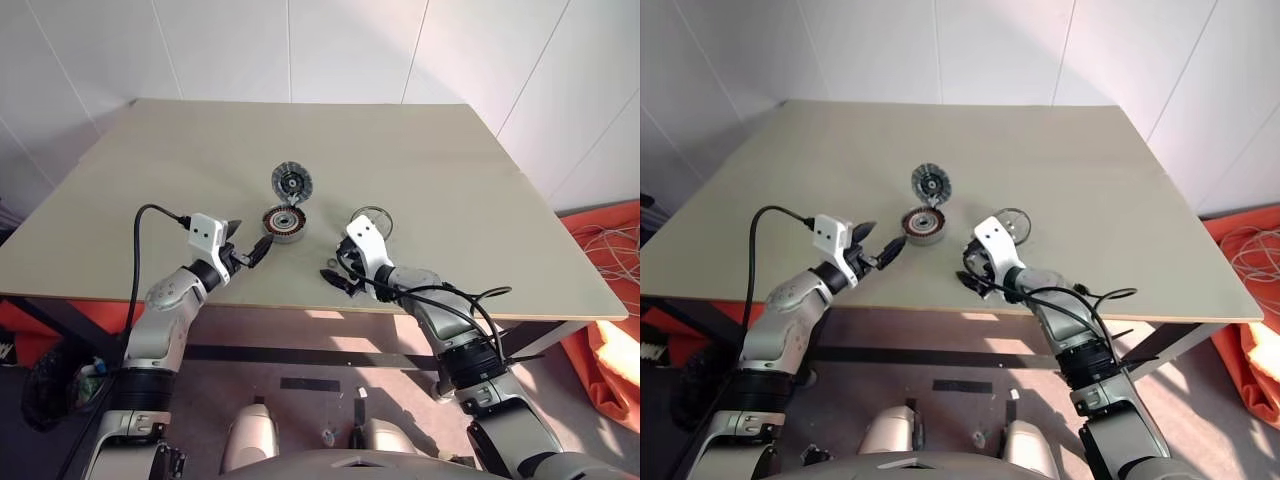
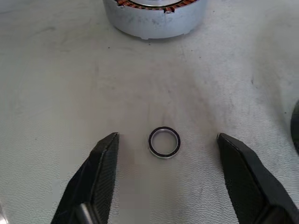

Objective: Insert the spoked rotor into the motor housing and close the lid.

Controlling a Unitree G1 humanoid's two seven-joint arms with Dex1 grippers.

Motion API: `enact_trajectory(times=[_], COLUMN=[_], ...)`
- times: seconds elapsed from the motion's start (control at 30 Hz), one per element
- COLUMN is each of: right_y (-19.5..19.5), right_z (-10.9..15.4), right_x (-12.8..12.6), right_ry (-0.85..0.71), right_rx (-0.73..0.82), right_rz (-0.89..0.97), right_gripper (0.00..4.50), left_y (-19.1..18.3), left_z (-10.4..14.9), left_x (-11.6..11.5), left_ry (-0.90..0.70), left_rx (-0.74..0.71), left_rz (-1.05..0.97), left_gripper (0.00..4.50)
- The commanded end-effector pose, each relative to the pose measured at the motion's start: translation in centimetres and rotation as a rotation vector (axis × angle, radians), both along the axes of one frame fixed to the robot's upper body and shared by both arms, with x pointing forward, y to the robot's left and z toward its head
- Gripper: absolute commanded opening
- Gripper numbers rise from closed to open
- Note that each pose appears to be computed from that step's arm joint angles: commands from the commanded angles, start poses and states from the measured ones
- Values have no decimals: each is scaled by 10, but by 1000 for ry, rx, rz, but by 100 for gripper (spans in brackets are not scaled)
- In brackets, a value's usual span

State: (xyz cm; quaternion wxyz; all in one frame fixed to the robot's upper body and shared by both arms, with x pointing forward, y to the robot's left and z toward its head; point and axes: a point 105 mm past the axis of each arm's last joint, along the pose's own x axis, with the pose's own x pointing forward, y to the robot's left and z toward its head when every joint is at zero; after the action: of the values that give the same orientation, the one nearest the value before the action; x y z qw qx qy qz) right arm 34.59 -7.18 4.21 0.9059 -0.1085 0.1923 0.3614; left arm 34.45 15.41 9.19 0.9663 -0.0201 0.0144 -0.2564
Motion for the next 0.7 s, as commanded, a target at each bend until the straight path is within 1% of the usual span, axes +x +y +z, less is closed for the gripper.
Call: enact_trajectory(times=[0.03, 0.07, 0.1, 0.13, 0.33, 0.4, 0.47, 0.7], right_y=[0, -1, 0, -1, -4, -4, -5, -5], right_z=[11, 11, 12, 13, 14, 14, 15, 20], right_x=[6, 7, 7, 7, 9, 9, 10, 12], right_ry=[-45, -47, -53, -57, -62, -62, -64, -77], right_rx=[11, 9, 6, 4, 2, 3, 3, 11], right_rz=[-5, -6, -2, -2, -13, -16, -18, -25], right_gripper=[245, 216, 173, 147, 147, 114, 66, 65], left_y=[0, 0, 0, 0, 0, 0, 0, 0], left_z=[21, 21, 21, 21, 21, 22, 22, 22], left_x=[3, 3, 3, 4, 4, 4, 4, 4], left_ry=[-79, -80, -80, -82, -85, -85, -86, -88], left_rx=[12, 12, 12, 12, 12, 12, 12, 10], left_rz=[-2, -2, -1, -1, 2, 3, 3, 4], left_gripper=[450, 450, 450, 450, 450, 450, 450, 450])
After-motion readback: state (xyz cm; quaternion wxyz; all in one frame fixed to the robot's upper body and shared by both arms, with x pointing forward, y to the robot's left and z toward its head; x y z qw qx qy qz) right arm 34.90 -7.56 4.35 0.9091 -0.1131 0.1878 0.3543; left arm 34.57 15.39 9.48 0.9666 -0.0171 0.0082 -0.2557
